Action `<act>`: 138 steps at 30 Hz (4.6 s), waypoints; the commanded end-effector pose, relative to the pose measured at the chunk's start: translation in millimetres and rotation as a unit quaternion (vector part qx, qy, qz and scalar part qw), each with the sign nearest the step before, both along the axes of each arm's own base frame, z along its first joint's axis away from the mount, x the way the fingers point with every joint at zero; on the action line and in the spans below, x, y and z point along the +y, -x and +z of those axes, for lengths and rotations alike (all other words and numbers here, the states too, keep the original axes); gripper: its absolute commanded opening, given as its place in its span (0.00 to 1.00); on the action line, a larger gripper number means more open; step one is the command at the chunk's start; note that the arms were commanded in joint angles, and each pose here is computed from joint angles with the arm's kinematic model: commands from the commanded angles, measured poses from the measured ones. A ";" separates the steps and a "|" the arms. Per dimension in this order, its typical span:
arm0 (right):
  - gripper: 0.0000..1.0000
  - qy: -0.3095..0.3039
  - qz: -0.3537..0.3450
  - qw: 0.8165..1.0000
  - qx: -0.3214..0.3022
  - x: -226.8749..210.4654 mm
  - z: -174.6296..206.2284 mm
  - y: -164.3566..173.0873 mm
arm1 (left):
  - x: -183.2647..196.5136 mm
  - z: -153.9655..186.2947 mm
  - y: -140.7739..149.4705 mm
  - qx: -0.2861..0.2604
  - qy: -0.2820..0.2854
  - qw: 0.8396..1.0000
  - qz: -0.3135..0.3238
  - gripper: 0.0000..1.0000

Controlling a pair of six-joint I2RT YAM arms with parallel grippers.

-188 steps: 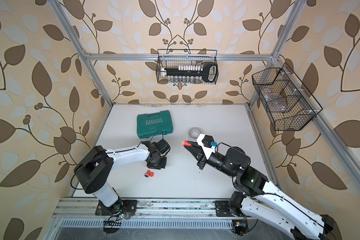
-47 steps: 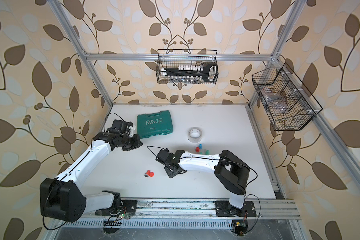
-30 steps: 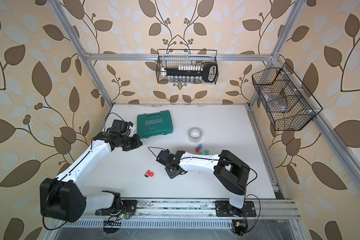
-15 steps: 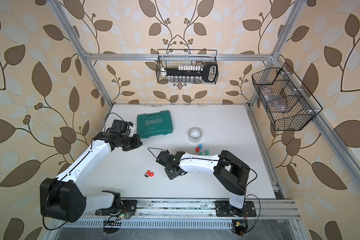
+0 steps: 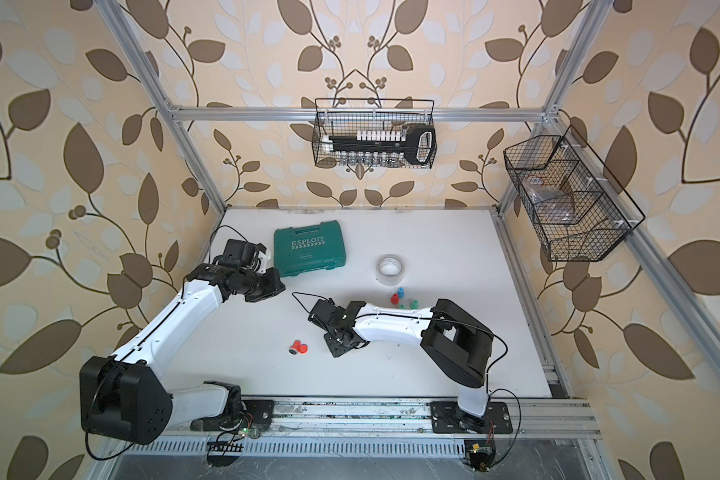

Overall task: Close the stamp cap
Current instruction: Close the cover of the stamp, then move the stamp at the center of the board.

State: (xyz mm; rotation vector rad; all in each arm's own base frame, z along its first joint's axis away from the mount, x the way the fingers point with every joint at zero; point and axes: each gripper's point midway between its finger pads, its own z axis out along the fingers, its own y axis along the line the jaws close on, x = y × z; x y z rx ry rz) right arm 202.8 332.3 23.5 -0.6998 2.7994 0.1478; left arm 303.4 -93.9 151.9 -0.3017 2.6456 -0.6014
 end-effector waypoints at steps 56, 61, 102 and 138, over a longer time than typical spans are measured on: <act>0.00 0.291 0.003 0.944 0.154 -130.5 -101.3 64.3 | 4.6 -2.2 -0.8 0.004 -0.008 1.000 0.001 0.09; 0.00 0.302 0.008 0.942 0.145 -130.7 -95.7 62.1 | 4.4 -2.2 -0.6 0.004 -0.008 1.000 0.001 0.09; 0.20 0.140 -0.087 0.981 0.099 -162.1 -3.0 -85.5 | 4.8 -1.8 -1.5 0.003 -0.009 1.000 0.002 0.09; 0.28 -0.011 -0.005 0.999 0.036 -77.4 97.6 -63.2 | -4.3 -20.5 70.9 0.089 -0.029 0.995 0.028 0.23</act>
